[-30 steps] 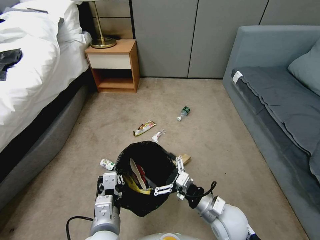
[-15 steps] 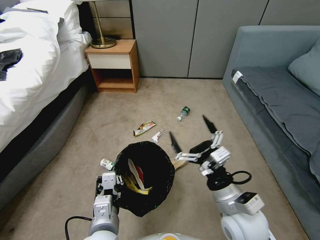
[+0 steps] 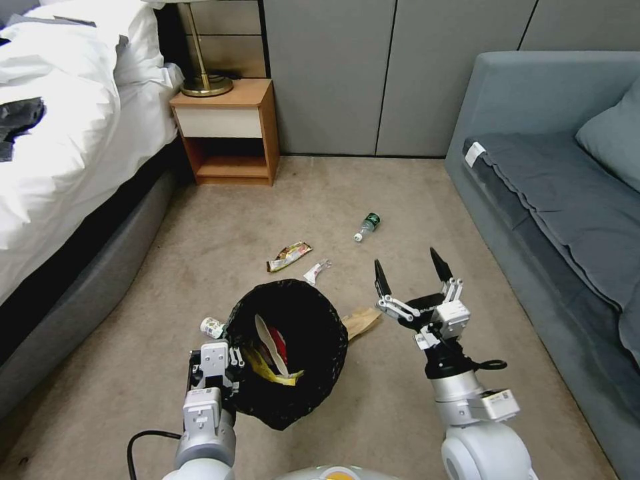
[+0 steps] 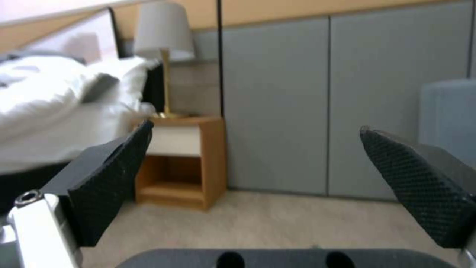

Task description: Pick up the trash bin, then pick up the garbage from the floor and place it into the trash bin.

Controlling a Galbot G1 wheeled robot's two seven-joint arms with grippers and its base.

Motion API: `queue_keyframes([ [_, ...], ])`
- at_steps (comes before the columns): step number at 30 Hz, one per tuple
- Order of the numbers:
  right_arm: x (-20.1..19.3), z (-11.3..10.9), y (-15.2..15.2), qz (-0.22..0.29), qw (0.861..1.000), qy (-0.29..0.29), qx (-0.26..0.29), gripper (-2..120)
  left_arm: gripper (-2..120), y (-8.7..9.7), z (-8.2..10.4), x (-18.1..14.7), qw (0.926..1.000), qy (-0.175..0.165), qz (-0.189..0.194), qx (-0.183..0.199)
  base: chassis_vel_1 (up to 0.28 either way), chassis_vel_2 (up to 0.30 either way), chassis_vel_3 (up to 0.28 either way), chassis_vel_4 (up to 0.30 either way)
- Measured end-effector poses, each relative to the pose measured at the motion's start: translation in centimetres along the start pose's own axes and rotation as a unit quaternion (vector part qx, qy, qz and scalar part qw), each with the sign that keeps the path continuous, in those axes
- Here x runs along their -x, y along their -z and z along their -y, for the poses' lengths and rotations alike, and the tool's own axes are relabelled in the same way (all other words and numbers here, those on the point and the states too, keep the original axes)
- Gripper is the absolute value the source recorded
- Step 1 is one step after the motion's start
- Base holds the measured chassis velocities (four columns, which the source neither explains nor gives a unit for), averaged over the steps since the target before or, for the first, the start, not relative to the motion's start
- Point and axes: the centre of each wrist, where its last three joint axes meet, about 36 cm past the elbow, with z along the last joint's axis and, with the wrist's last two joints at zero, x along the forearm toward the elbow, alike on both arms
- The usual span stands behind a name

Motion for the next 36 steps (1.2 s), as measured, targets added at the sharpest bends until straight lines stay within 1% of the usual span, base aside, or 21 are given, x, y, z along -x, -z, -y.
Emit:
queue_keyframes([
  [3,-0.2,0.1,-1.2,-0.018,1.000,-0.008,-0.003,100,2,0.0,0.0,0.0,1.0000,0.000,0.000,0.000,0.000,0.000,0.000,0.000],
  [5,-0.2,0.1,-1.4,-0.020,1.000,-0.008,-0.004,100,2,0.1,0.0,0.0,1.0000,0.000,0.001,-0.001,0.000,0.000,0.000,0.000],
  [10,0.2,0.2,-1.5,-0.018,1.000,-0.006,-0.006,100,2,0.1,-0.1,0.0,1.0000,0.000,0.002,-0.003,0.000,0.000,0.000,0.000],
  [16,0.4,0.3,-1.5,-0.017,1.000,-0.001,-0.009,100,2,0.3,-0.1,0.1,0.9998,-0.009,0.009,-0.014,0.000,0.000,0.000,0.000],
  [26,0.5,0.3,-1.5,-0.016,1.000,0.000,-0.009,100,2,0.3,-0.1,0.2,0.9996,-0.009,0.019,-0.016,0.000,0.000,0.000,0.000],
  [31,0.3,0.3,-1.9,-0.024,1.000,0.002,-0.011,100,2,0.3,-0.1,0.1,0.9997,-0.008,0.019,-0.016,0.000,0.000,0.000,0.000],
  [36,0.3,0.9,-3.0,-0.044,0.999,0.008,-0.018,100,2,0.4,-0.2,0.1,0.9996,-0.006,0.021,-0.016,0.000,0.000,0.000,0.000],
])
